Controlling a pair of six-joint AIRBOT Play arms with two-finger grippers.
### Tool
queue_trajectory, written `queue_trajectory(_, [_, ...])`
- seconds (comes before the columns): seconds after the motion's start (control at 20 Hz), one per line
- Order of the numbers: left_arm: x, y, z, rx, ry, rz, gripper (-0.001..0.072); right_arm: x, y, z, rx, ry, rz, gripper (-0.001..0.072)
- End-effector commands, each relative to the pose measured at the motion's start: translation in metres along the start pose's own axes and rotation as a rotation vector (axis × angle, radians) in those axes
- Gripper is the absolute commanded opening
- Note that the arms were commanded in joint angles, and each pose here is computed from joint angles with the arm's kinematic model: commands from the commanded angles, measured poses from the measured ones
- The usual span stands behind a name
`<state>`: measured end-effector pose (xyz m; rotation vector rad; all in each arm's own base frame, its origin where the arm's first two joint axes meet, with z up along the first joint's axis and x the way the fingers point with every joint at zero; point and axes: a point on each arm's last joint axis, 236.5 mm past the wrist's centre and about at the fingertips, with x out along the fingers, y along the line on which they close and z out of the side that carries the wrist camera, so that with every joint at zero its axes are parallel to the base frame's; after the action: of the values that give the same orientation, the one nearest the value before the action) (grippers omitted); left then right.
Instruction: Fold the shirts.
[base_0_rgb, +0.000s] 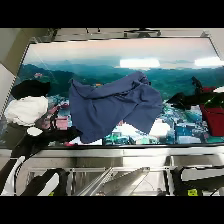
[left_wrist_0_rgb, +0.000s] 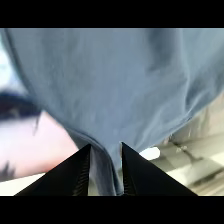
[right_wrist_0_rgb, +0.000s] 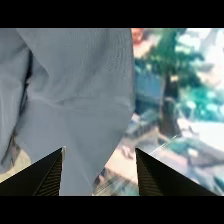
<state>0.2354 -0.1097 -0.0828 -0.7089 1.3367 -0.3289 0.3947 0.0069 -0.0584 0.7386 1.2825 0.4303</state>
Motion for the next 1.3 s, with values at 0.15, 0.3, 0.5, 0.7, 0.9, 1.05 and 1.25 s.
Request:
queue_trajectory(0.15, [0.0,-0.008,0.002,0.017,0.022,-0.028,0.0213,0.034,-0.033,0.012,0.056,-0.022,-0.046,0.05])
queue_trajectory(0.3, [0.01,0.006,-0.007,-0.039,0.09,-0.032,0.0213,0.039,-0.039,0.016,0.06,-0.04,-0.064,0.05])
queue_trajectory(0.5, [0.016,0.016,-0.014,-0.088,0.16,-0.062,0.0108,0.068,-0.031,0.002,0.037,0.036,-0.046,0.0405])
queue_trajectory(0.7, [0.0,0.003,-0.004,-0.068,0.176,-0.124,0.0038,0.079,0.0,-0.003,-0.05,0.099,-0.014,0.0382])
queue_trajectory(0.9, [-0.032,0.021,-0.009,-0.077,0.27,-0.062,0.0291,0.07,0.003,0.008,-0.049,0.085,-0.017,0.0382])
queue_trajectory(1.05, [-0.052,0.04,-0.009,-0.176,0.283,-0.01,0.0291,0.069,0.001,0.008,-0.046,0.085,-0.02,0.0382])
queue_trajectory(1.25, [-0.038,0.054,-0.025,-0.275,0.277,0.0,0.0292,0.069,0.001,0.008,-0.047,0.085,-0.019,0.0383])
